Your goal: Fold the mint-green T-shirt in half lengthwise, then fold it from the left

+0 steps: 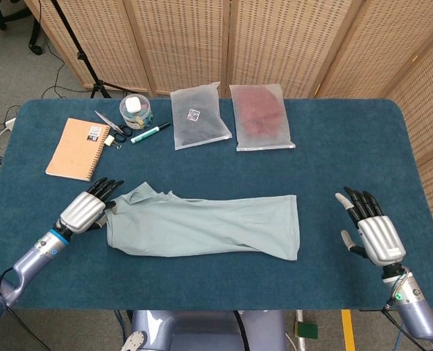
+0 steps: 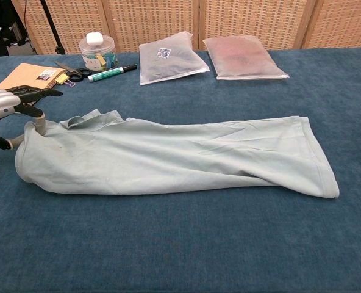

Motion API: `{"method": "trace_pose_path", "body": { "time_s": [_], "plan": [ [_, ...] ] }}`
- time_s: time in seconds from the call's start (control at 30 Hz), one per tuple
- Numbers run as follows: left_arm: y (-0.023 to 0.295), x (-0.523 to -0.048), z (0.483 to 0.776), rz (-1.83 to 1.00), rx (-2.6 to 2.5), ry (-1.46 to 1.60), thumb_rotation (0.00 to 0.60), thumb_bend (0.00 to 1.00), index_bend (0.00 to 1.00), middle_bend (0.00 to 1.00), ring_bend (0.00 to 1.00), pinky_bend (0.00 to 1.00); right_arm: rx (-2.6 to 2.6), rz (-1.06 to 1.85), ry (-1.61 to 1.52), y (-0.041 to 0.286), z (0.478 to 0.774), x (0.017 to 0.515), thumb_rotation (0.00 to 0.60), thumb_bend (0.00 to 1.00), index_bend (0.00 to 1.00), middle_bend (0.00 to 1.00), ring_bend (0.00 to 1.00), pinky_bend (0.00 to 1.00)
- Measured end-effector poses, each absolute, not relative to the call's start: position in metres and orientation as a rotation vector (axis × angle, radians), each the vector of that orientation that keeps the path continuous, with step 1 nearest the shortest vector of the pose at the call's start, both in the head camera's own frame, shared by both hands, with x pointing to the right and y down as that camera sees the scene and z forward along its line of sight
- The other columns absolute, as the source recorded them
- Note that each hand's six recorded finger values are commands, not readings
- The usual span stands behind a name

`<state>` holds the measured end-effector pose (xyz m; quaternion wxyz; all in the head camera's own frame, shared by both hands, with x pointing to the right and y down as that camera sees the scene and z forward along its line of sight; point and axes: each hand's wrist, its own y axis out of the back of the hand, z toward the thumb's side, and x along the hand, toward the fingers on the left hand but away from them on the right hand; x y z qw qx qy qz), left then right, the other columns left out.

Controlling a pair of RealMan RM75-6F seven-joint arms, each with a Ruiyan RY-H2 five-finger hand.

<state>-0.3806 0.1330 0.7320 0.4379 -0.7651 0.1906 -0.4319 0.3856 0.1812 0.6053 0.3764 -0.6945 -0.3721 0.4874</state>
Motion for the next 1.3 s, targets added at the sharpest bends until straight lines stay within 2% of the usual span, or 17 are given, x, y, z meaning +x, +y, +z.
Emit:
{"method": "trace_pose_path", "body": {
  "time_s": [0.33, 0.93, 0.97, 1.03, 1.1, 1.13, 1.2, 1.3],
  "plan": [
    [0.126, -0.428, 0.713, -1.159, -1.821, 0.490, 0.600, 0.55, 0.84, 0.00, 0.00, 0.00, -1.777, 1.240, -0.950, 0.182, 0.604, 0.384, 0.600, 0.50, 0.00, 0.00, 0.00, 0.00],
    [0.113, -0.552, 0.666, -1.461, -1.618, 0.689, 0.600, 0.55, 0.84, 0.00, 0.00, 0.00, -1.765, 1.246, -0.922, 0.184, 0.607, 0.381, 0.600, 0.49, 0.00, 0.00, 0.00, 0.00],
    [0.114, -0.557, 0.664, -1.472, -1.609, 0.695, 0.600, 0.55, 0.84, 0.00, 0.00, 0.00, -1.763, 1.248, -0.919, 0.184, 0.608, 0.380, 0.600, 0.46, 0.00, 0.00, 0.00, 0.00],
    [0.114, -0.560, 0.661, -1.477, -1.601, 0.700, 0.600, 0.55, 0.84, 0.00, 0.00, 0.00, -1.761, 1.253, -0.914, 0.184, 0.609, 0.380, 0.600, 0.33, 0.00, 0.00, 0.00, 0.00],
    [0.113, -0.558, 0.660, -1.461, -1.601, 0.704, 0.600, 0.55, 0.84, 0.00, 0.00, 0.00, -1.756, 1.259, -0.908, 0.184, 0.609, 0.381, 0.600, 0.12, 0.00, 0.00, 0.00, 0.00],
    [0.113, -0.556, 0.658, -1.446, -1.601, 0.705, 0.600, 0.55, 0.84, 0.00, 0.00, 0.00, -1.752, 1.262, -0.906, 0.184, 0.609, 0.382, 0.600, 0.08, 0.00, 0.00, 0.00, 0.00],
    [0.111, -0.549, 0.654, -1.400, -1.601, 0.703, 0.600, 0.55, 0.84, 0.00, 0.00, 0.00, -1.749, 1.263, -0.906, 0.184, 0.608, 0.382, 0.600, 0.03, 0.00, 0.00, 0.00, 0.00],
    [0.107, -0.535, 0.648, -1.320, -1.595, 0.689, 0.600, 0.55, 0.84, 0.00, 0.00, 0.00, -1.746, 1.263, -0.911, 0.183, 0.607, 0.383, 0.600, 0.03, 0.00, 0.00, 0.00, 0.00]
  ]
}}
